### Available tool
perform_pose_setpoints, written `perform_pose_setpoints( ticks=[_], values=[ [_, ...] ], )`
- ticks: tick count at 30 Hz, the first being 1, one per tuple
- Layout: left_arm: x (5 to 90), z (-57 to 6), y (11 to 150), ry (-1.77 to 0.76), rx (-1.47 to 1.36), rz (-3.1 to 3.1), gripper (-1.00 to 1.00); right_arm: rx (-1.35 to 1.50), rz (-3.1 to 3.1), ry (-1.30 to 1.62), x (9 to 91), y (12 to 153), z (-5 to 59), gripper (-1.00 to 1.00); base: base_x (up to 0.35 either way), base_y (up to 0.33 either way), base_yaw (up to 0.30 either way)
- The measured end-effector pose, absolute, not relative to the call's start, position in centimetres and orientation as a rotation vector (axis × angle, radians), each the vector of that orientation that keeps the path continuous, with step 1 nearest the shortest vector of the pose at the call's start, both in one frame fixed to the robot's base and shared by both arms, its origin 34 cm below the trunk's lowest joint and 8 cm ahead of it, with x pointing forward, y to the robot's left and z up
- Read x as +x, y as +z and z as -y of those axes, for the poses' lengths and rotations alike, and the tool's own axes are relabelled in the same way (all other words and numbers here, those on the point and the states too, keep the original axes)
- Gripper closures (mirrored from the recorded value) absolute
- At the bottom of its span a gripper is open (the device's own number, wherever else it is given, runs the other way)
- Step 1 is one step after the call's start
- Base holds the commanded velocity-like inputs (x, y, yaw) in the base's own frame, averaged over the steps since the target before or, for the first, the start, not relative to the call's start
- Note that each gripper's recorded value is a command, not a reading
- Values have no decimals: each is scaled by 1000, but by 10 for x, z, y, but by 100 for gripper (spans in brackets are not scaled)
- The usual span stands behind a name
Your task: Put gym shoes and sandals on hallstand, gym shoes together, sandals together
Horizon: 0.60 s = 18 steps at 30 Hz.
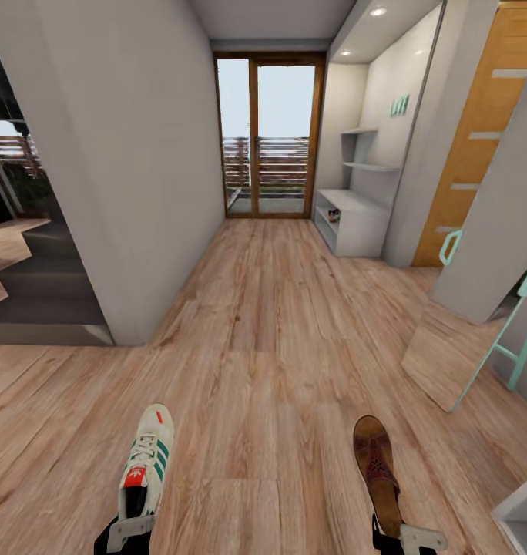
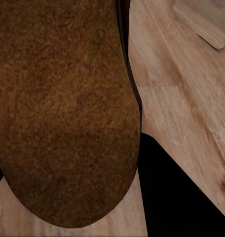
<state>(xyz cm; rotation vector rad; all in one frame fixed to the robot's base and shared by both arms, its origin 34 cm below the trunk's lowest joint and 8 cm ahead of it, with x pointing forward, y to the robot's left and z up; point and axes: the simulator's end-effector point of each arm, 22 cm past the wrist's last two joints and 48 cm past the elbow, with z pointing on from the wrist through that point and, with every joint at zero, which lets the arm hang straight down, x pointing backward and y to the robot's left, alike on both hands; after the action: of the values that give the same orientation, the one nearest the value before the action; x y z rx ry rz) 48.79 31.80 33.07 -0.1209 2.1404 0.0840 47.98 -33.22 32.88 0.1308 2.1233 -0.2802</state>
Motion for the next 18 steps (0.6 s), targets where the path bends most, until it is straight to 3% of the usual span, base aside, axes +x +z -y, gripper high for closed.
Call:
perform_pose_setpoints(
  ticks=[18],
  values=[
    [488,-318,331,84,-121,-2141,100,130,-2124,-280,480,329,332,100,338,0,0]
  ],
)
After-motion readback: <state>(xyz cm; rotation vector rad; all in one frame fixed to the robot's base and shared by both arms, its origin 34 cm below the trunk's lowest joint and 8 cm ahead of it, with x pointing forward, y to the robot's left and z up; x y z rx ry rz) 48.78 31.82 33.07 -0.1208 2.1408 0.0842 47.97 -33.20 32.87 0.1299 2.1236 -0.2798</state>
